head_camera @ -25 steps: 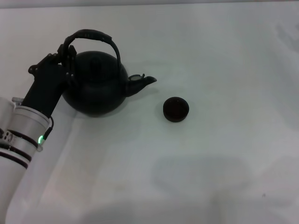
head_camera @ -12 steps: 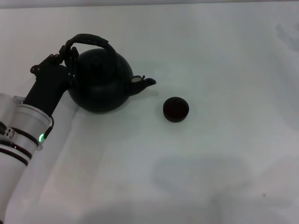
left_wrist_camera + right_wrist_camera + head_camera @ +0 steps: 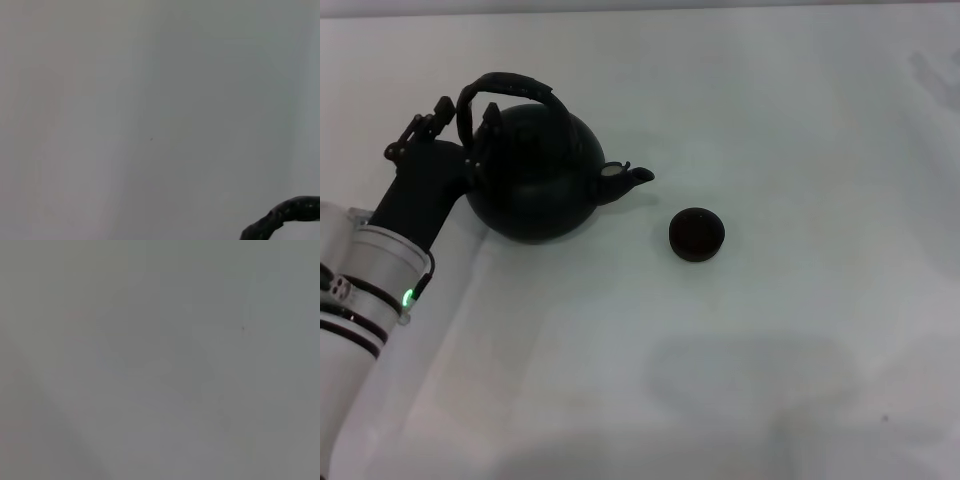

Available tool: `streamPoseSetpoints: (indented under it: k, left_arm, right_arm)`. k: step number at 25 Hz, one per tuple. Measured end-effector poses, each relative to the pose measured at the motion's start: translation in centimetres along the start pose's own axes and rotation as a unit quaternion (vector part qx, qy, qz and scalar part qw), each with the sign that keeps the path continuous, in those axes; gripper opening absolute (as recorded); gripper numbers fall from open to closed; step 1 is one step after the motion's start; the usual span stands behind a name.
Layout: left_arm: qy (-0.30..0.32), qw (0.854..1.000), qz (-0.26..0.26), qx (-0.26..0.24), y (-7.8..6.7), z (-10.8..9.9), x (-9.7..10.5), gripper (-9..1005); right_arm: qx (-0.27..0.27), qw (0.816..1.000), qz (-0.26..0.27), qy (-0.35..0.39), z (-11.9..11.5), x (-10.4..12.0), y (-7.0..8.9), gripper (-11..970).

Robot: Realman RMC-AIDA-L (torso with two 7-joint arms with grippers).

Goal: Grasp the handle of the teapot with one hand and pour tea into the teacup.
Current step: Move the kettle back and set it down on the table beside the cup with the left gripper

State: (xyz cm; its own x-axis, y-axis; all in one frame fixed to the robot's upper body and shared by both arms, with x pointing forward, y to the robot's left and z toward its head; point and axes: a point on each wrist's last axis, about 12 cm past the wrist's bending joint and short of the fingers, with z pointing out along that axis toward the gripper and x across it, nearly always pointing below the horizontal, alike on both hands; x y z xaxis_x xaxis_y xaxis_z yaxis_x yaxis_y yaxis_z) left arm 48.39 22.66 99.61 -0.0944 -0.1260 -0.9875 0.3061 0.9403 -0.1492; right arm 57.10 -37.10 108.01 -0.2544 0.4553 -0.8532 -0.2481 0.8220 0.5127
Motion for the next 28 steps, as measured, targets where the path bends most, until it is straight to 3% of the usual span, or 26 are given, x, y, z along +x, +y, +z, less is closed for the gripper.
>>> streamPoseSetpoints:
  k: [4, 10, 23, 28]
  left_arm:
    - [-0.002, 1.000, 0.000, 0.003, -0.1, -0.1, 0.0, 557]
    - [-0.013, 1.000, -0.001, 0.008, -0.2, -0.3, -0.2, 711]
    - [-0.010, 1.000, 0.002, 0.019, -0.5, -1.9, 0.4, 703]
    - [-0.024, 1.000, -0.003, 0.019, -0.8, -3.4, 0.6, 700]
  right_arm:
    - [0.000, 1.000, 0.000, 0.000, 0.0, 0.0, 0.0, 872]
    - [0.001, 1.000, 0.000, 0.000, -0.1, 0.0, -0.1, 872]
    - [0.005, 1.000, -0.002, 0.001, -0.2, -0.1, -0.3, 872]
    - [0.008, 1.000, -0.002, 0.002, -0.3, 0.0, -0.4, 872]
